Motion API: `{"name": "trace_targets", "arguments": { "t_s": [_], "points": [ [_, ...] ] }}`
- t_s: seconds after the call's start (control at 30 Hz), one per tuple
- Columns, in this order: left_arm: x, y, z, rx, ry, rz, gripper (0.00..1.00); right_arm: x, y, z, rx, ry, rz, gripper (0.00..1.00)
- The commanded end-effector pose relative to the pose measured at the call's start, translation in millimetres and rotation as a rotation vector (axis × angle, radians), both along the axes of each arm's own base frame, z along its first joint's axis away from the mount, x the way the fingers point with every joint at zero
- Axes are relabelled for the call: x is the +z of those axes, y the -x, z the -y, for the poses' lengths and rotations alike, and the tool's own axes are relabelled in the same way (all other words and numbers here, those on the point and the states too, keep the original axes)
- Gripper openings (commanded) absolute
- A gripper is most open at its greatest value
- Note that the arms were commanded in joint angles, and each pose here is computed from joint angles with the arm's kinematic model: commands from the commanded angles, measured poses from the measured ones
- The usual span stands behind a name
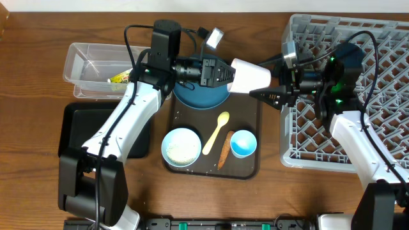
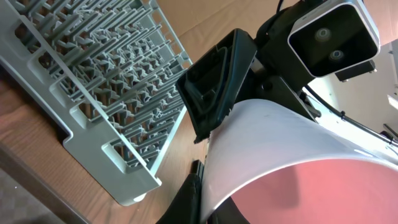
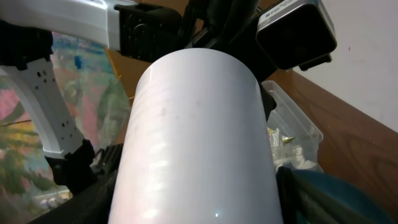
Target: Sort waste into correct bins and load items into the dishwasher rack
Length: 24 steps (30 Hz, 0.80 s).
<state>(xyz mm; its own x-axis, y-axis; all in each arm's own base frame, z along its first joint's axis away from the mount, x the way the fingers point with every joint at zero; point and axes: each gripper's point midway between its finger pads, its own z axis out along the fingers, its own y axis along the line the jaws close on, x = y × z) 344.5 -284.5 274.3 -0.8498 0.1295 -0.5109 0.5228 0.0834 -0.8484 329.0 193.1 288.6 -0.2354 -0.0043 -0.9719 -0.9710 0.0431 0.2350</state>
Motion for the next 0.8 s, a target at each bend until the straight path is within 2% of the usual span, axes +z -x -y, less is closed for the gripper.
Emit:
{"name": "trace_targets", "arguments": {
  "t_s": [0.0,0.47,0.77],
  "points": [
    [0,4,4,-0.027,0.009,-0.011,0.06,4,-1,-7,0.0,0.001,0.0,0.73],
    [0,4,4,-0.027,0.009,-0.011,0.06,14,-2,-7,-0.001,-0.011,0.036,0.73],
    [0,4,4,-0.027,0.009,-0.011,0.06,14,-1,-8,0.003,-0.011,0.024,0.61]
  ]
}}
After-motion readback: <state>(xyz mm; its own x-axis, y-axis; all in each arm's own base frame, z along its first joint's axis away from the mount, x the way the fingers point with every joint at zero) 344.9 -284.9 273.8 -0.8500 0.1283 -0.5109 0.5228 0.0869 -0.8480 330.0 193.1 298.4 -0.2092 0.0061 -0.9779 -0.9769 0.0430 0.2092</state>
